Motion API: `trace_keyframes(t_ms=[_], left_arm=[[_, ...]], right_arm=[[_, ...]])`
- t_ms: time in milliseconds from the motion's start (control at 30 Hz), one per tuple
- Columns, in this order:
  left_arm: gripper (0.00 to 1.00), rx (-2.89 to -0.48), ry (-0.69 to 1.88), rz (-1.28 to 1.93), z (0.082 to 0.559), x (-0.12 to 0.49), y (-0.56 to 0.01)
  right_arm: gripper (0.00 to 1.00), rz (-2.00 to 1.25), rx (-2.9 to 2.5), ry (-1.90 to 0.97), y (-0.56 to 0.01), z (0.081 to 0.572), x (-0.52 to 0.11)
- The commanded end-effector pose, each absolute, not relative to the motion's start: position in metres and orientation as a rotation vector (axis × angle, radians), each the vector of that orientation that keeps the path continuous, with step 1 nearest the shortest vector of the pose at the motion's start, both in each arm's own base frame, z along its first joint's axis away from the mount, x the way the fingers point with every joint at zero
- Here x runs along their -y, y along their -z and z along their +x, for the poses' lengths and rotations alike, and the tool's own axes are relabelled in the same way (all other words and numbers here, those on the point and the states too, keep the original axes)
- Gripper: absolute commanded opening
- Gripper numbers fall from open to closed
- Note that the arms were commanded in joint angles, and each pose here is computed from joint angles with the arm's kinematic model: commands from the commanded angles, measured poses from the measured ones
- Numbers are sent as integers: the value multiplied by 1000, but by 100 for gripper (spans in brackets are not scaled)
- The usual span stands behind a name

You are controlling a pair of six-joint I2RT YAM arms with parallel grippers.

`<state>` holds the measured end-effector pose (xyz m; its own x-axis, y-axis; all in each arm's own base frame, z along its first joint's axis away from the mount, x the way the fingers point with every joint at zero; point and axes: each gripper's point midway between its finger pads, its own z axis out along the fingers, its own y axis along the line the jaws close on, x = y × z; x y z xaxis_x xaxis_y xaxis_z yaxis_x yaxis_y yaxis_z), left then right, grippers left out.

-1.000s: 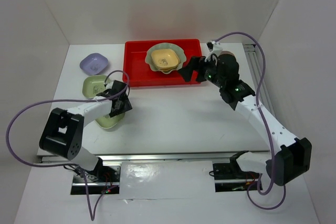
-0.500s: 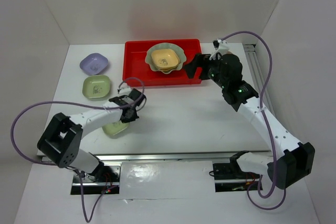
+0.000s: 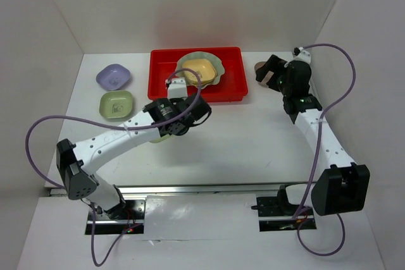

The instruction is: Place the plates into the plastic bin on the countertop

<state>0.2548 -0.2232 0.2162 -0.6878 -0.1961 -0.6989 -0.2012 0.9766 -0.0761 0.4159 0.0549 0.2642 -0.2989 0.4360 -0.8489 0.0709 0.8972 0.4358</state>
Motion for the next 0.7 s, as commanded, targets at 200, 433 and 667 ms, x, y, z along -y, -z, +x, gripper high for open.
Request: trace_keyframes(t_ms=[200, 433, 667], left_arm=[[0, -2013, -53, 34, 435, 264, -267], [0, -1890, 42, 123, 532, 319, -280], [0, -1862, 168, 58, 583, 314, -258]], right_arm=[[100, 599, -1793, -208, -254, 440, 0], [100, 685, -1860, -269, -200, 439, 24], [100, 732, -1855, -262, -182, 433, 42]])
